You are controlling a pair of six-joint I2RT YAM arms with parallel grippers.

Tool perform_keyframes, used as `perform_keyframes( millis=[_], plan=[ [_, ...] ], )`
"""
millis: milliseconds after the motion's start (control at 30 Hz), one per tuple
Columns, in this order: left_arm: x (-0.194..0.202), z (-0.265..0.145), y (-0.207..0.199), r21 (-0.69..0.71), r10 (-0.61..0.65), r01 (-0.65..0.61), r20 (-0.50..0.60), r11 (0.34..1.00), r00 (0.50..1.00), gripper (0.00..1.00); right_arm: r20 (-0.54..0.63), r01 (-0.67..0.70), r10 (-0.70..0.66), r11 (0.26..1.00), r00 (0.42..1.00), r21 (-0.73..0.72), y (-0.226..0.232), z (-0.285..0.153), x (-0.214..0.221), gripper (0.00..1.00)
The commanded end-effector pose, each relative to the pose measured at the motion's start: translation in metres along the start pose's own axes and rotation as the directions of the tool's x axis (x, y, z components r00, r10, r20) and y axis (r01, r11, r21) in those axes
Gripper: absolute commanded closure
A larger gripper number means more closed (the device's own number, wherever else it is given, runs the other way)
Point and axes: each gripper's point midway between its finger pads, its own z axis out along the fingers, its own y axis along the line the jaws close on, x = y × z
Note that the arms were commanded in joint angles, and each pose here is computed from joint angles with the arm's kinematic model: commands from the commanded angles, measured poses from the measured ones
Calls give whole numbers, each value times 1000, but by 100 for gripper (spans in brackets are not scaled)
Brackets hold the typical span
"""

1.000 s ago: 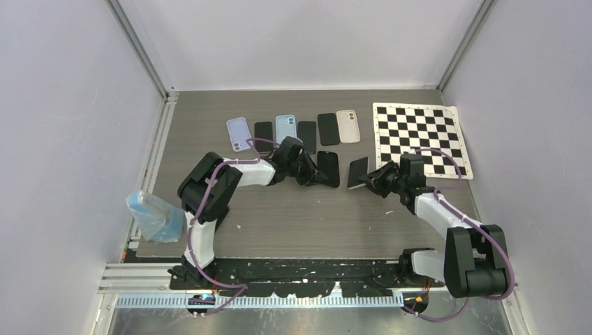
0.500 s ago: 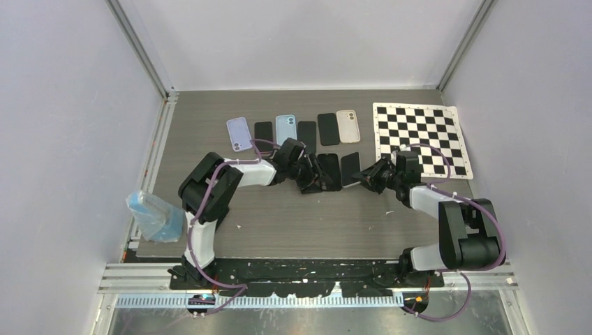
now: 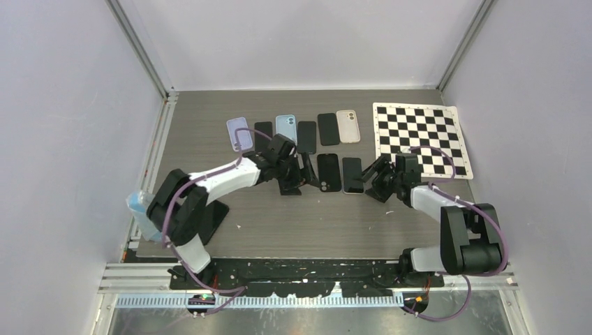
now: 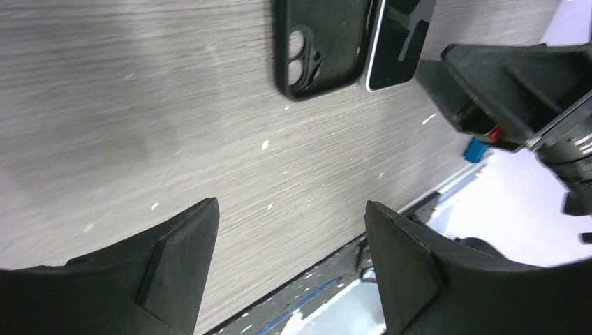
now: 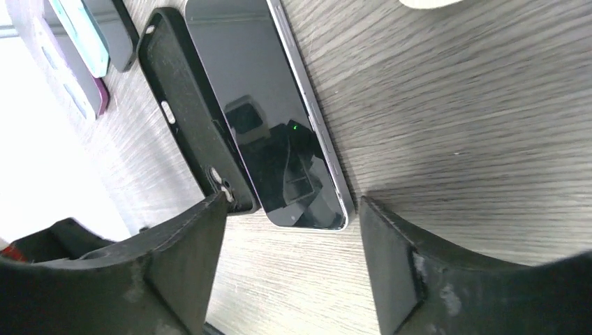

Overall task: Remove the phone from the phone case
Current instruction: Place the phone case at the center of the board, then pick up the phone at the center of the board.

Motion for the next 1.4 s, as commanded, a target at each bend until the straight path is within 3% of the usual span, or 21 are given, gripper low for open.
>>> perform_keyframes(
  millis=[0, 233, 367, 500, 633, 700, 933, 1167, 1367],
  plan=[
    [5, -53, 33, -189, 147, -135, 51, 973, 988, 19, 71, 67, -71, 996, 995, 58, -1, -12, -17, 20],
    [-19, -136, 102, -482, 242, -119, 202, 868, 949, 1, 98, 115, -121, 991, 988, 62, 5, -28, -20, 10],
    [-33, -172, 156, -458, 78, 65, 285, 886, 955, 0, 134, 130, -132, 991, 982, 23, 18, -41, -23, 7],
    [-51, -191, 189, -431, -25, 208, 393, 878, 919, 0, 159, 135, -129, 991, 979, -24, 32, -50, -27, 2],
    [-64, -199, 237, -460, -133, 411, 525, 787, 841, 0, 168, 132, -116, 988, 979, -82, 49, -57, -29, 1],
    [-69, -195, 246, -409, -201, 472, 551, 781, 810, 1, 174, 138, -118, 985, 978, -104, 56, -62, -29, 1],
    [-85, -210, 284, -420, -217, 612, 677, 670, 703, 2, 190, 151, -124, 979, 974, -134, 63, -73, -27, 0],
    [-69, -185, 303, -386, -309, 667, 664, 637, 680, 2, 173, 169, -144, 975, 974, -141, 65, -71, -26, 0],
    [-53, -198, 308, -341, -303, 719, 737, 606, 605, 3, 166, 158, -130, 973, 978, -166, 67, -71, -23, 0]
  ],
)
